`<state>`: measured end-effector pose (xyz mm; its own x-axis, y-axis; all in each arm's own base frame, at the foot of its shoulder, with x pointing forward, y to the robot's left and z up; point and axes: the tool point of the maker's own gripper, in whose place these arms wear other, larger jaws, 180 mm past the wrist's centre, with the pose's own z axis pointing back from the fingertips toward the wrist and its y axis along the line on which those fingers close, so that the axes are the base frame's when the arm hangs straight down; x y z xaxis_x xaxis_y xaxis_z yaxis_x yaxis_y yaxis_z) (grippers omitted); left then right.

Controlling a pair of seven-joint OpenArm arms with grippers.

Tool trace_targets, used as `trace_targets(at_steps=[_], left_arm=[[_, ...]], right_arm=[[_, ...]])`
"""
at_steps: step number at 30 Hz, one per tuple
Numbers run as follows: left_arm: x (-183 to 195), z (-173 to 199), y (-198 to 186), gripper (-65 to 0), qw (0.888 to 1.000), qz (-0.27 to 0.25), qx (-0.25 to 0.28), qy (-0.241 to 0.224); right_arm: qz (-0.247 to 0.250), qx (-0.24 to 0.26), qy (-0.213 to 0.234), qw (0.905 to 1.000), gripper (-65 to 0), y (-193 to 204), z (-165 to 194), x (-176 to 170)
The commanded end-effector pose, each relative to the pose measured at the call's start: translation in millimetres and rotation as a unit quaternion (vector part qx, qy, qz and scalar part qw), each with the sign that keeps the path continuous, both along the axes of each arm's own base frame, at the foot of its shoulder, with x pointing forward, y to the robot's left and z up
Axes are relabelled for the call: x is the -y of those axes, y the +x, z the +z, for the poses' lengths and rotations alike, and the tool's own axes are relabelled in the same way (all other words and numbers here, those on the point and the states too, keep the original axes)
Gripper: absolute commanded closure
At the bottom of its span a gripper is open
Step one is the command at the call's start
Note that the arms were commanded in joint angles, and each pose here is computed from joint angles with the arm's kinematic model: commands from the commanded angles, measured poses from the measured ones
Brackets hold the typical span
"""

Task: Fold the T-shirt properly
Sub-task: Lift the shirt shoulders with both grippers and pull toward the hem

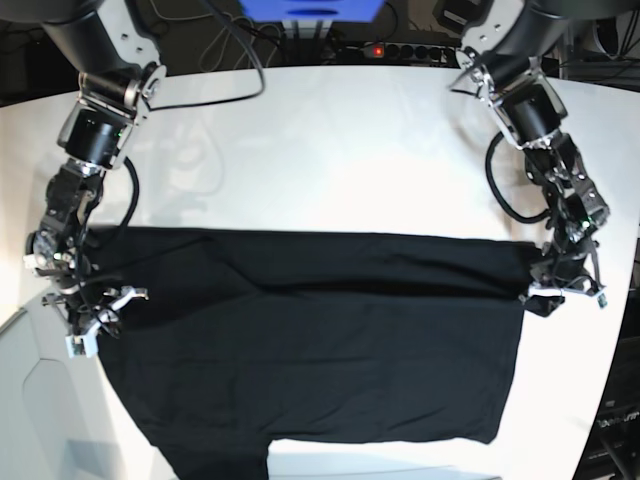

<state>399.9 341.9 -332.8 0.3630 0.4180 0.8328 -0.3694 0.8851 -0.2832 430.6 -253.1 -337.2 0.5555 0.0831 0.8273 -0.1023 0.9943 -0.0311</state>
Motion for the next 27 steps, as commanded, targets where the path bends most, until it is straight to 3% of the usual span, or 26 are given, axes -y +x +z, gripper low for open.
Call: trace_targets(at_steps=[1, 4, 7, 12, 16, 27], left_arm=[[-4.9, 28.1, 12.6, -13.1, 0.999, -0.005, 0.037, 0.018], [-1.4, 29.9, 15.1, -26.0, 0.999, -0.016, 0.035, 0.026], [-2.4, 40.3, 11.2, -34.1, 0.998, -0.016, 0.045, 0.040], [-0.2, 17.4, -21.1, -34.7, 0.998, -0.021, 0.016, 0.055], [0.1, -18.0, -41.7, -34.8, 0.999, -0.019, -0.025, 0.041], [-6.5, -42.5, -45.3, -34.9, 0.999, 0.001, -0.018, 0.033]], right_arm=[[0.004, 0.039, -0.003, 0.9992, -20.4, 12.4, 26.0, 3.9], [0.003, 0.039, -0.007, 0.9992, -30.9, 11.5, 26.8, 6.1], [0.004, 0.046, -0.012, 0.9989, -33.0, 10.4, 31.9, 6.9], [0.005, 0.046, -0.024, 0.9986, -32.8, -4.8, 28.2, 6.2], [0.009, 0.045, -0.027, 0.9986, -32.8, -21.5, 20.7, -0.9], [0.012, 0.041, -0.053, 0.9977, -33.2, -49.7, 17.4, 0.3]])
